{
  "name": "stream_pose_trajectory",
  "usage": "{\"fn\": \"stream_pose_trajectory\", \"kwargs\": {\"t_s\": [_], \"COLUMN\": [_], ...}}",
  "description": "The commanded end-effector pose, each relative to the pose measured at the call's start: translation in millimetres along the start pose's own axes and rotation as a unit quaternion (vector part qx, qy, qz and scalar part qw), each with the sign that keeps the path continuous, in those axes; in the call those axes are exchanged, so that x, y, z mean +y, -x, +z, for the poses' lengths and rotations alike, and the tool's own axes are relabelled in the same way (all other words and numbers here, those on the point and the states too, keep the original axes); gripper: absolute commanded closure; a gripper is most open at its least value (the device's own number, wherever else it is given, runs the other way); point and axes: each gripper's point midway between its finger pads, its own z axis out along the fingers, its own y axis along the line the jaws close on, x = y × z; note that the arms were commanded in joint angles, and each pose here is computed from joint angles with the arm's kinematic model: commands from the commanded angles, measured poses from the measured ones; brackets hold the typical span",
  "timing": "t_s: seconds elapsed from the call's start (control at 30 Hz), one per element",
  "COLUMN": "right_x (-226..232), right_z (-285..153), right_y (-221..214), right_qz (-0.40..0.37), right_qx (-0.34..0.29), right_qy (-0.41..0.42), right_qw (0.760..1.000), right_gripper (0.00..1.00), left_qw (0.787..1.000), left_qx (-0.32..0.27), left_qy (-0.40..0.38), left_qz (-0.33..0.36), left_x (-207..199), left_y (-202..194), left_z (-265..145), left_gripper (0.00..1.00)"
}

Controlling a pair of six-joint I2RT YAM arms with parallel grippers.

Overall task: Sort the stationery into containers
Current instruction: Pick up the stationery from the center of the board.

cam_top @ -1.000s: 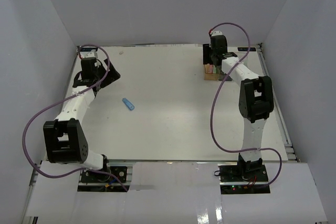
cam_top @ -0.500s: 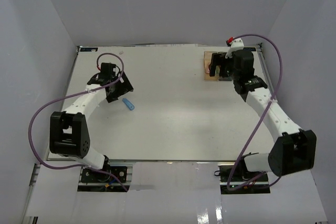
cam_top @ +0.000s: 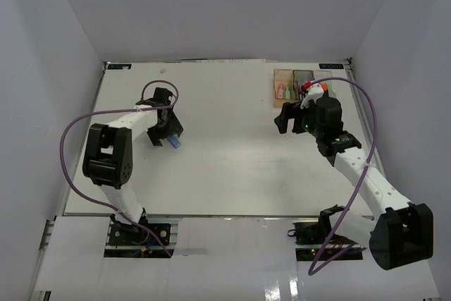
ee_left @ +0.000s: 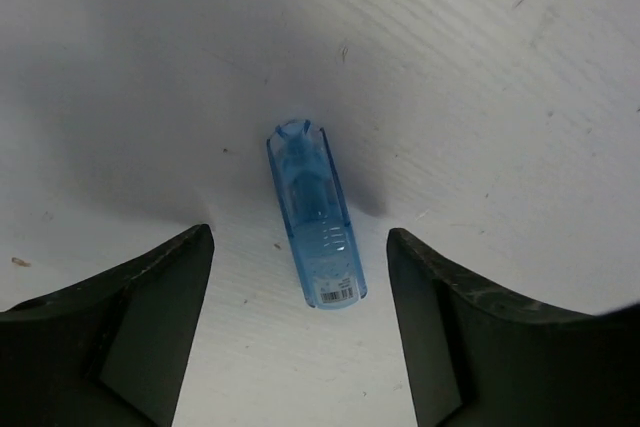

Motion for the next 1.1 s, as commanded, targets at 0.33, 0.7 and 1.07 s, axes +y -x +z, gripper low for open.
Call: {"fn": "stream_pose_trajectory", "kwargs": {"t_s": [0.33,0.7,1.07], "right_x": [14.8,69.5,171.1], "right_z": [-4.8,1.3,6.2], "right_y": [22.3,9.4,5.9], "right_qz": [-0.012,-0.024,0.014], "right_qx": [-0.046,-0.009,-0.01], "right_qy": [0.035,0.136,0.263], "right_qw": [0.998,0.99,0.965], "right_gripper": [0.05,0.05,0.05], "left_qw": [0.999,0.995,0.926], "left_qx": [-0.01,-0.036,-0.069], "left_qy": [0.027,-0.098,-0.37], "left_qz": [-0.013,-0.009,0.017], "left_x": [-3.6,-54.9,-140.7], "left_y": [15.3,21.0,-22.2], "left_z": [9.6,-29.5,-136.8], "left_gripper": [0.41,0.65,0.68]}}
